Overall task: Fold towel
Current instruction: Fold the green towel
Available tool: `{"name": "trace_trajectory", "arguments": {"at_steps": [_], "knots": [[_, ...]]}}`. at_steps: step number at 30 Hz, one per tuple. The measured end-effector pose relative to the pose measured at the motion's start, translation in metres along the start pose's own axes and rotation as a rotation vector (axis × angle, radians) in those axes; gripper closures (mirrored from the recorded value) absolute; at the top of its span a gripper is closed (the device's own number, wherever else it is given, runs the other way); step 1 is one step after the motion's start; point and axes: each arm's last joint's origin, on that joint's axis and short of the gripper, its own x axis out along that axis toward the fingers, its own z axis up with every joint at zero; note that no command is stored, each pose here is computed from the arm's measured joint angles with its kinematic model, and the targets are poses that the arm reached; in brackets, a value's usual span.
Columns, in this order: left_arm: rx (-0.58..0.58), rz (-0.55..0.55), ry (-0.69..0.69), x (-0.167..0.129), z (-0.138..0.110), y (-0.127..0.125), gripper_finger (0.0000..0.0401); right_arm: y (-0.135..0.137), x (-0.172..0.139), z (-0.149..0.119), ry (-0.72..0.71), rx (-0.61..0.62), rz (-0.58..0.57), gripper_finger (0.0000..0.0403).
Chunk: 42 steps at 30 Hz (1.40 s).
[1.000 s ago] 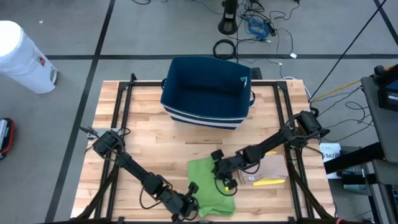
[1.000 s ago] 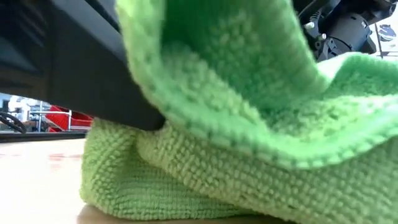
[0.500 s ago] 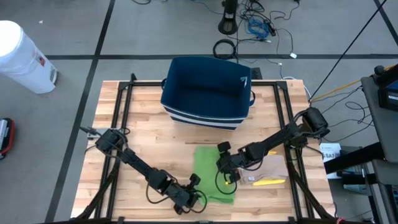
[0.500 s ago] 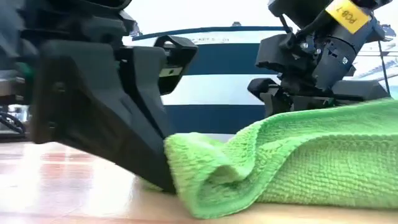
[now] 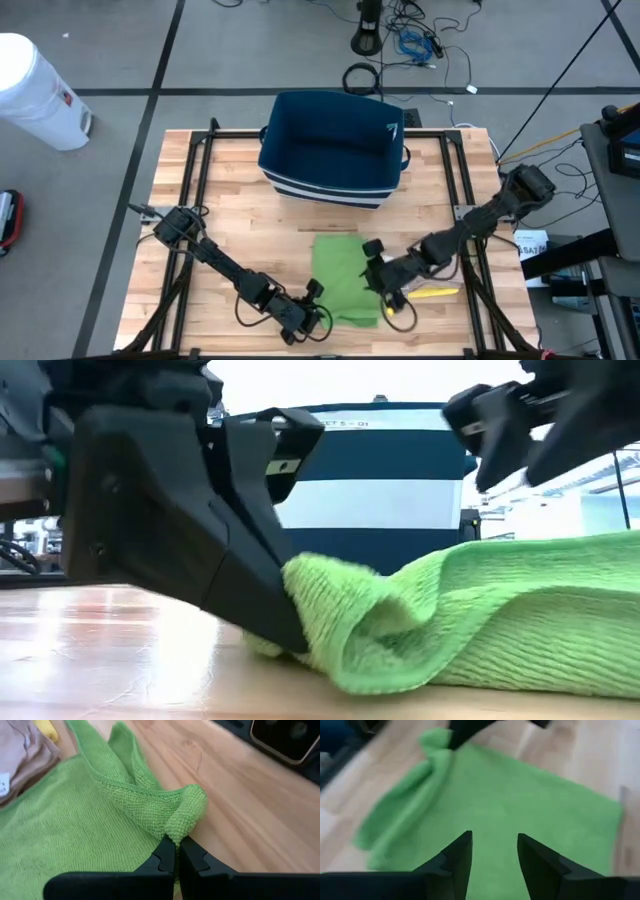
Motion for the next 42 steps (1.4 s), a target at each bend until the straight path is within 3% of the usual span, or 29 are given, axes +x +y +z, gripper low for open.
{"name": "trace_trajectory", "arguments": {"at_steps": [11, 21, 26, 34, 42], "knots": [[0.002, -0.006, -0.069, 0.0, 0.006, 0.001, 0.0398, 0.055, 0.022, -0.016, 0.053, 0.067, 0.091, 0.0176], [-0.041, 0.006, -0.103, 0.0, 0.009, 0.004, 0.0398, 0.092, 0.028, -0.02, -0.012, 0.093, 0.189, 0.0195], [-0.076, 0.028, -0.13, 0.001, 0.011, 0.011, 0.0398, 0.104, 0.026, -0.025, -0.022, 0.122, 0.156, 0.0201], [-0.093, 0.053, -0.154, 0.002, 0.013, 0.017, 0.0398, 0.121, 0.042, -0.045, -0.007, 0.152, 0.007, 0.0202], [-0.102, 0.082, -0.143, 0.002, 0.012, 0.018, 0.0398, 0.136, 0.046, -0.052, -0.073, 0.156, -0.045, 0.0202]]}}
